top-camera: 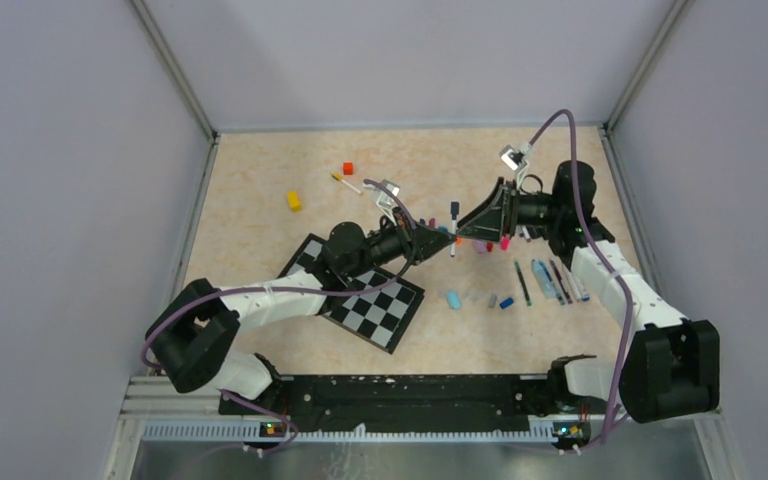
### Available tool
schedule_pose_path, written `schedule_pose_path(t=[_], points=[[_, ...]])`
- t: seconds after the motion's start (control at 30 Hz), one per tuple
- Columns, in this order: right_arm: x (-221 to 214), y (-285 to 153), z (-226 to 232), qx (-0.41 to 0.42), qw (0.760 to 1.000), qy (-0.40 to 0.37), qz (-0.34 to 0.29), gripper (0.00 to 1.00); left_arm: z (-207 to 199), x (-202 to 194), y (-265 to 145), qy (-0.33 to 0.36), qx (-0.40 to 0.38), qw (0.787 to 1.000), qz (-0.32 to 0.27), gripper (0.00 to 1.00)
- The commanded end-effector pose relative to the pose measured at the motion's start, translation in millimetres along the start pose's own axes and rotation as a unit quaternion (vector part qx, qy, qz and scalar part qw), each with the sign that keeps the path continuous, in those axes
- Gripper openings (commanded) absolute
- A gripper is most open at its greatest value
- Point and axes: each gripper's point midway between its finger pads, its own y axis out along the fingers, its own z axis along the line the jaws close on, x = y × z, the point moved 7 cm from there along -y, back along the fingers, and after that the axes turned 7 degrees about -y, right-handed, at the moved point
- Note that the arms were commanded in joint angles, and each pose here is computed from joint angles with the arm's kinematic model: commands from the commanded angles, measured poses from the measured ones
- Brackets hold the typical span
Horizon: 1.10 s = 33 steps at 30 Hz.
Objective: Open the pen caps
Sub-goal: Pick up the pen from the center of the board.
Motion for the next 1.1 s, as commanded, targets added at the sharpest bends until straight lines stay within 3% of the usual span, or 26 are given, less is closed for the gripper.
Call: schedule_pose_path(t=[0.0, 0.43, 0.73, 0.83, 0.9, 1.07], points=[[13.7, 7.2, 7.3, 0.008, 1.0, -0.013, -0.008, 0.51, -14.6, 8.4, 6.6, 0.018, -0.036, 0.999, -0.017, 0.0], [7.9, 12.2, 2.9, 0.008, 1.0, 0.01, -0.013, 0.34, -15.6, 5.6, 7.0, 0.017, -0.043, 0.999, -0.016, 0.0], [-0.2, 16.8, 0.6, 0.008, 1.0, 0.022, -0.005, 0.28, -17.3, 6.3, 6.2, 0.019, -0.049, 0.998, -0.019, 0.0], [-1.4, 17.9, 1.3, 0.01, 1.0, 0.021, -0.003, 0.19, -17.5, 6.6, 6.0, 0.02, -0.049, 0.998, -0.02, 0.0], [-0.2, 18.3, 2.6, 0.014, 1.0, 0.016, -0.003, 0.03, -18.7, 7.1, 6.2, 0.021, -0.051, 0.998, -0.019, 0.01], [3.0, 16.2, 9.1, 0.027, 1.0, -0.012, -0.004, 0.0, -23.0, 9.3, 4.2, 0.045, -0.055, 0.997, -0.008, 0.25]])
